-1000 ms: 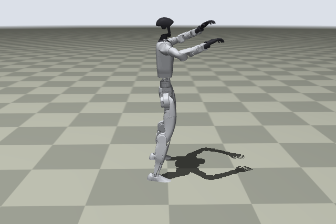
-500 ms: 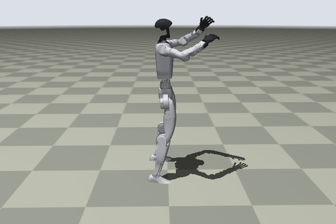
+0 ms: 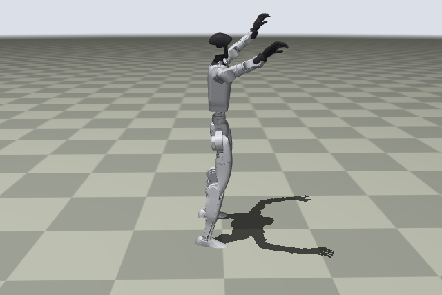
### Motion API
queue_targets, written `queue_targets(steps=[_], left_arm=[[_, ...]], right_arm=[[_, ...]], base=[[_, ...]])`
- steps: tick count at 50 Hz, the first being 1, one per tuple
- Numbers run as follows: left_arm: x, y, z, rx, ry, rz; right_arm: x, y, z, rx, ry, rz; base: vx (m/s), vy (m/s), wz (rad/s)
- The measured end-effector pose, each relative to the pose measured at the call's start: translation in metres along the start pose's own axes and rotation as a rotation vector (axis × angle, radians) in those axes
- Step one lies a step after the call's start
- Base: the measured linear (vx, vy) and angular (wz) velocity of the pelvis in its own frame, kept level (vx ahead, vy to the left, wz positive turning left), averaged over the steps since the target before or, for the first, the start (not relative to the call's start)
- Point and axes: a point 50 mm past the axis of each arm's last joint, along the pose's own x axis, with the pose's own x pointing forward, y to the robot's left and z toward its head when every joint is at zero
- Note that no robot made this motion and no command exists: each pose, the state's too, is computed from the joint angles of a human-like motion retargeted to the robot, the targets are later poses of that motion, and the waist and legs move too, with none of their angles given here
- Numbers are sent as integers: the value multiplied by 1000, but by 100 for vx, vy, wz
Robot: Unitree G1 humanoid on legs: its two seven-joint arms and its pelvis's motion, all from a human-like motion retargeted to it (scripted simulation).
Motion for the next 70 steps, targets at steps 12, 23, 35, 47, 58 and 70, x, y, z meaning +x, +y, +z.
queue_targets(steps=[12,23,35,47,58,70], left_arm=[[-62,-79,186,-525,-542,-484],[-11,114,264,-1513,-807,86],[-6,89,268,-1972,-683,-174],[-79,-93,193,-1135,-221,-627],[-12,16,63,-471,-202,54],[10,8,33,-26,-148,-44]], right_arm=[[-37,64,224,381,-628,357],[-8,-154,282,1283,-894,-254],[6,-186,282,1342,-801,-422],[-30,51,231,672,-532,335],[6,-36,28,140,-128,-136],[28,-23,13,12,22,-63]], base=[[0,0,0],[0,0,0],[0,0,0],[0,0,2],[1,-3,-6],[0,0,0]])
